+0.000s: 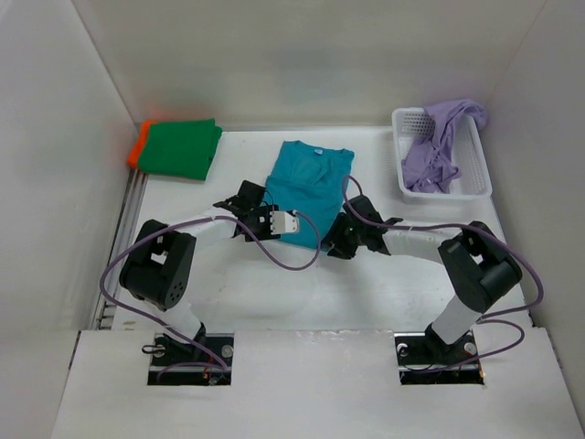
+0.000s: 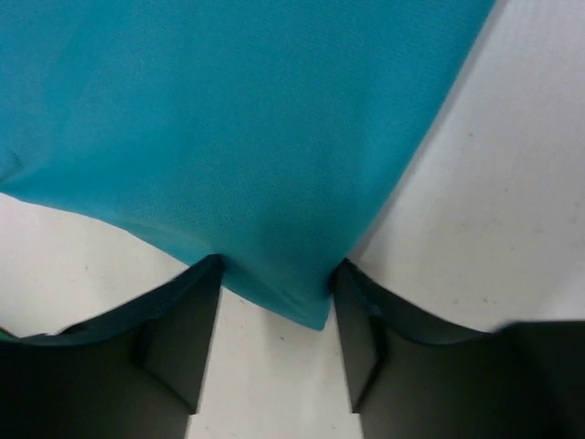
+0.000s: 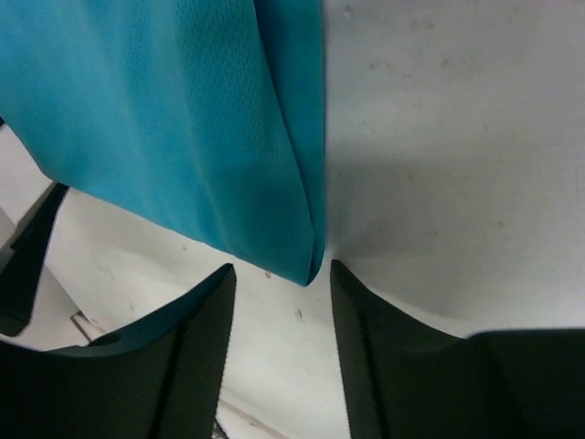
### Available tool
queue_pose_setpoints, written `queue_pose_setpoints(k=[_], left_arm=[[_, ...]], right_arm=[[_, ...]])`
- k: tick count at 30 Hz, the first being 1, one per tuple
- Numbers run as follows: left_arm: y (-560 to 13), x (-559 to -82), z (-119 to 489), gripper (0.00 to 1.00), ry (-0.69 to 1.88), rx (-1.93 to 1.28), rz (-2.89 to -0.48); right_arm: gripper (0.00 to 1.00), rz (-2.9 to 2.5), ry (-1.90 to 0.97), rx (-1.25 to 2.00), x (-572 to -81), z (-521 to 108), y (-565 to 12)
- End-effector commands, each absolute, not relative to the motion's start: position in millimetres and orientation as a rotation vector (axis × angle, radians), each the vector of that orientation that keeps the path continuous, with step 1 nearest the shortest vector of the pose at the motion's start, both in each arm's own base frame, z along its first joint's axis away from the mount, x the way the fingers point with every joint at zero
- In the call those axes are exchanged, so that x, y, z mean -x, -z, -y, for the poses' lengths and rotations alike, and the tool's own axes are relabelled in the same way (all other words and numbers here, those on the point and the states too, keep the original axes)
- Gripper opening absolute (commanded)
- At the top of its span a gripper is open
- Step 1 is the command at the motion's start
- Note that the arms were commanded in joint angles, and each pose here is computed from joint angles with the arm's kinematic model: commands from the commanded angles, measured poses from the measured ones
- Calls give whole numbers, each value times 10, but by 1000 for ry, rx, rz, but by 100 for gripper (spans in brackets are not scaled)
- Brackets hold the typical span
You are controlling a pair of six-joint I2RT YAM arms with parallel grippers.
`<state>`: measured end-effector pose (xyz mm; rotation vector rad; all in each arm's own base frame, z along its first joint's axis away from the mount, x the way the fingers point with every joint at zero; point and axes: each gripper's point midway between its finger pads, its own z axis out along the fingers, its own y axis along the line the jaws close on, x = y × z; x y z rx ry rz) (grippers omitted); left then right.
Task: Fold and stack the t-shirts
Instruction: Grab one side of the 2/3 rectangular tshirt with both arms
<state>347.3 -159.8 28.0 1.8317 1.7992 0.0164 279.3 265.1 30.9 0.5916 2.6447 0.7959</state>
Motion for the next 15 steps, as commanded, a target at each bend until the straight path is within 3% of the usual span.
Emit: queue_pose_setpoints(k=[1, 3, 6, 8, 15], left_arm=[[-97, -3452, 1503, 40, -26, -1849, -1853], [-78, -3433, 1492, 28, -23, -1847, -1866], [-86, -3395, 1490, 19, -17, -1840, -1875], [-93, -3362, 1486, 13, -12, -1836, -1885], [-188, -3085, 1370, 0, -6, -1825, -1938]], right_arm=[[48, -2627, -781, -641, -2842, -2656, -146], [38, -2614, -793, -665, -2884, -2651, -118], [14, -2628, -821, -680, -2876, -2683, -90], [3, -2633, -829, -678, -2848, -2692, -93], [0, -2610, -888, -660, -2660, -2626, -299]])
